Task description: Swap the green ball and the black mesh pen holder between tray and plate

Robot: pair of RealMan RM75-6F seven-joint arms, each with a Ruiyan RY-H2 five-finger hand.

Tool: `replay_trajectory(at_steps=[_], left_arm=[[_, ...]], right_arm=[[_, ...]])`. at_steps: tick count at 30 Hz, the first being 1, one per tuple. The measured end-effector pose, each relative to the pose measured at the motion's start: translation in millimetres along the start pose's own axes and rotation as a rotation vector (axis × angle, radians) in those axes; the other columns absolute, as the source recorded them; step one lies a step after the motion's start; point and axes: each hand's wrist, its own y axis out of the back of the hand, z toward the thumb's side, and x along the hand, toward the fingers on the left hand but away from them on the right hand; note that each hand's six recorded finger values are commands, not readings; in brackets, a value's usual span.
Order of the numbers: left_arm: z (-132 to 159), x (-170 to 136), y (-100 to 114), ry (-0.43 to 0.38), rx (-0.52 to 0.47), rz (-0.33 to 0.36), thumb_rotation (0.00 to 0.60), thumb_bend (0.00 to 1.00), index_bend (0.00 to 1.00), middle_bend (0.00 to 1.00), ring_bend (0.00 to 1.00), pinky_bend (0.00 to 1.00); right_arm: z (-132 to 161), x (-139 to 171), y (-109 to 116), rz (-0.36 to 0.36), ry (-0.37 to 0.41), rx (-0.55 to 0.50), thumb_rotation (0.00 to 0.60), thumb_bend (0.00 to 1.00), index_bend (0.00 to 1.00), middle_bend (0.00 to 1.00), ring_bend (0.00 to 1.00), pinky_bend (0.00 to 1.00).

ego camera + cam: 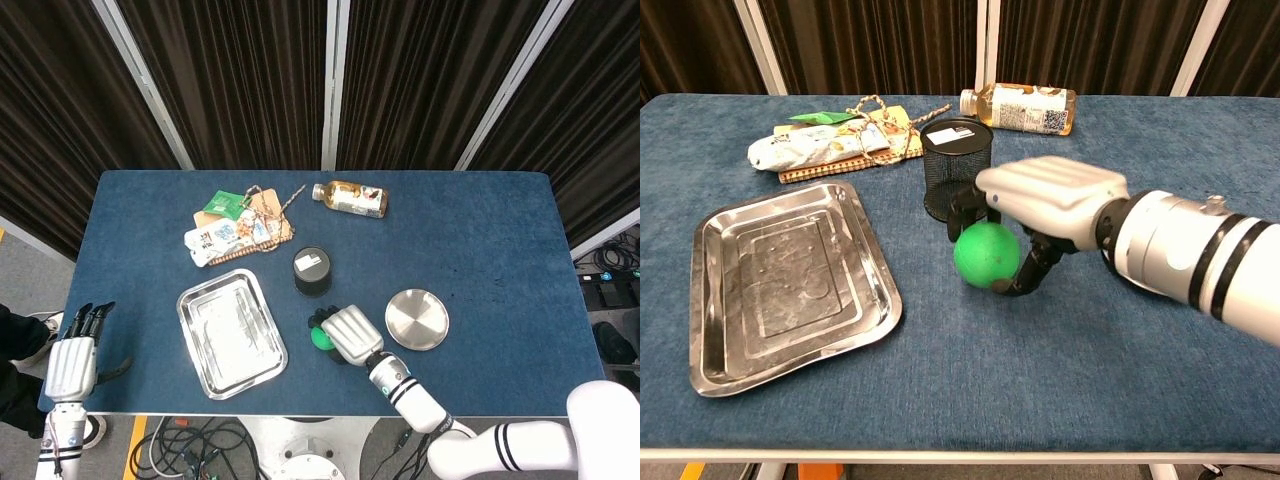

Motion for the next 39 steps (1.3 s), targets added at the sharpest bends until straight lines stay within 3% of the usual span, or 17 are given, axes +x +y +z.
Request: replay_trajectory(at_steps=[4,8,17,22,26,30,35,39], left_arm=[[1,0,1,-0.005,-0.002,0.002,0.600,0.09,0.14,0.15,0.08,0.30],[5,1,1,-0.020,-0.002,0.000,0.600,0.09,0.14,0.15,0.08,0.30],[19,11,4,-0.060,0.003,0.003,0.600,0.09,0.14,0.16,0.08,0.30],[26,18,5,-0.090,-0.020,-0.015,0.600,0.09,0.14,0.15,0.08,0.30],[34,28,8,-0.122,-0.018,-0.024,0.600,0.09,0.14,0.16,0.08,0.29],[43,42,14,-0.154,0.001,-0.010,0.600,0.09,0.14,0.15,0.08,0.29],[61,67,22,-0.206,0.004,0.007,0.600,0.09,0.13,0.14,0.07,0.25],[80,87,22,-0.255,0.002,-0.019,0.600,0.09,0.11,0.11,0.04,0.21]], right_arm=[[-14,16,20,-0.064,-0.032,0.004,0.600,0.30,0.48,0.41,0.40,0.68],[-54,41,29,-0.095,-0.145,0.001,0.600,0.30,0.48,0.41,0.40,0.68],[-123,81,-4,-0.015,-0.336,-0.063,0.600,0.29,0.46,0.41,0.39,0.67],[-141,86,-17,0.009,-0.386,-0.064,0.600,0.27,0.35,0.35,0.36,0.61],[-150,87,-26,0.038,-0.409,-0.083,0.600,0.23,0.16,0.25,0.20,0.39],[-151,90,-23,0.024,-0.400,-0.112,0.600,0.17,0.01,0.12,0.02,0.16],[-153,102,-15,-0.013,-0.386,-0.144,0.600,0.10,0.00,0.05,0.00,0.08],[-155,115,-2,-0.075,-0.380,-0.153,0.600,0.09,0.00,0.04,0.00,0.06]])
